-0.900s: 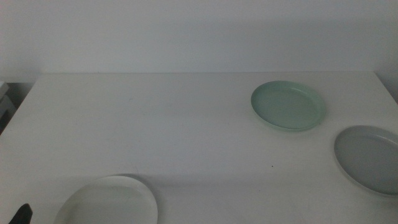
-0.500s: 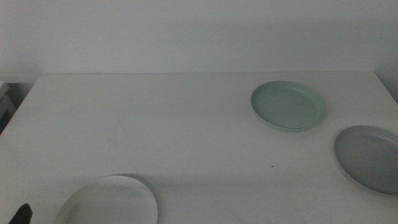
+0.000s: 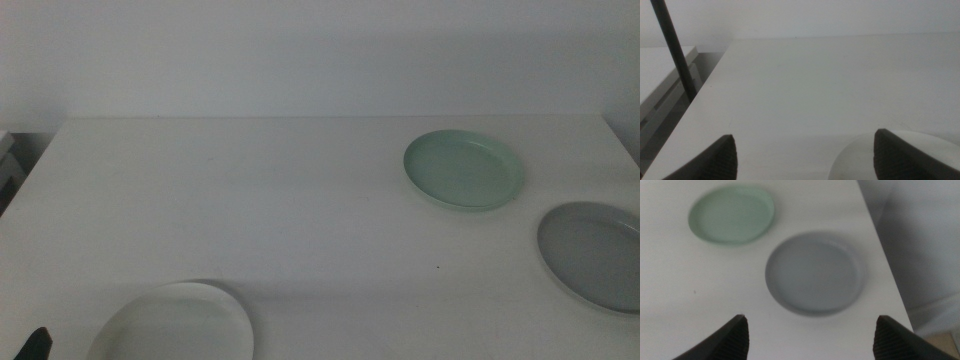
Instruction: Stack the three bowls on top of each other.
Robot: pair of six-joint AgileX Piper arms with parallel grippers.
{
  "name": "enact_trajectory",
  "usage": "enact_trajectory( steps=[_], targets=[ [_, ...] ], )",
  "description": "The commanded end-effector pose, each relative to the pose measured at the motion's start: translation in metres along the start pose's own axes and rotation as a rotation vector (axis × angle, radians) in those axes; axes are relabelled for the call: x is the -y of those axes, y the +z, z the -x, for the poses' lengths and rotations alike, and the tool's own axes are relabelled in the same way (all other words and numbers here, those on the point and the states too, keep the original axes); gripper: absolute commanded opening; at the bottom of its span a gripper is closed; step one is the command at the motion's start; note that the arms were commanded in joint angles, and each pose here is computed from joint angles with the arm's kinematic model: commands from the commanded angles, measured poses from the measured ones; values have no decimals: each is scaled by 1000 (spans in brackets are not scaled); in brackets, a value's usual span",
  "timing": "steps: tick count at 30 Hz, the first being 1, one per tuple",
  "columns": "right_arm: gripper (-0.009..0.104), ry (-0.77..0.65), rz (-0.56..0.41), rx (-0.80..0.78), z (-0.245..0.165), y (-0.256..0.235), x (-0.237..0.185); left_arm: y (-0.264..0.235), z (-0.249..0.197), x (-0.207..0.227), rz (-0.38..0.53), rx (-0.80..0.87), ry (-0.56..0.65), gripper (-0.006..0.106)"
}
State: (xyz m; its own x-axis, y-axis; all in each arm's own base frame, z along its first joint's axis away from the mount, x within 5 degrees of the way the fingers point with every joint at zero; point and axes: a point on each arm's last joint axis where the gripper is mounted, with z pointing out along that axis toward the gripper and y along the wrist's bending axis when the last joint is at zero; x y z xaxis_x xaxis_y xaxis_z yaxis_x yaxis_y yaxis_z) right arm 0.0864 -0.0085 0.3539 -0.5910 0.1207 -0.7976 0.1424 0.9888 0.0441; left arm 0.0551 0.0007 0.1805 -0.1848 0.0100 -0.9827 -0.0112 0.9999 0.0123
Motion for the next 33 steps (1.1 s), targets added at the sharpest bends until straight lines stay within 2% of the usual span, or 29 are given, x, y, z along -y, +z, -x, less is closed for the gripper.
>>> enact_trajectory(
  steps=[1, 8, 14, 19, 26, 33],
  targets=[
    [65, 1, -12, -3, 25, 0, -1, -1, 6, 0, -2, 87, -18, 90],
    [65, 1, -16, -63, 69, 20, -7, -1, 6, 0, -2, 87, -18, 90],
    [65, -26, -24, -150, 97, 58, -11, -1, 6, 0, -2, 87, -18, 90],
    [65, 55, -70, -228, 116, 97, 5, -1, 6, 0, -2, 87, -18, 90],
    [65, 84, -158, -358, 114, 161, 59, -1, 6, 0, -2, 87, -18, 90],
    [65, 54, -165, -439, 93, 240, 87, -1, 6, 0, -2, 87, -18, 90]
  ],
)
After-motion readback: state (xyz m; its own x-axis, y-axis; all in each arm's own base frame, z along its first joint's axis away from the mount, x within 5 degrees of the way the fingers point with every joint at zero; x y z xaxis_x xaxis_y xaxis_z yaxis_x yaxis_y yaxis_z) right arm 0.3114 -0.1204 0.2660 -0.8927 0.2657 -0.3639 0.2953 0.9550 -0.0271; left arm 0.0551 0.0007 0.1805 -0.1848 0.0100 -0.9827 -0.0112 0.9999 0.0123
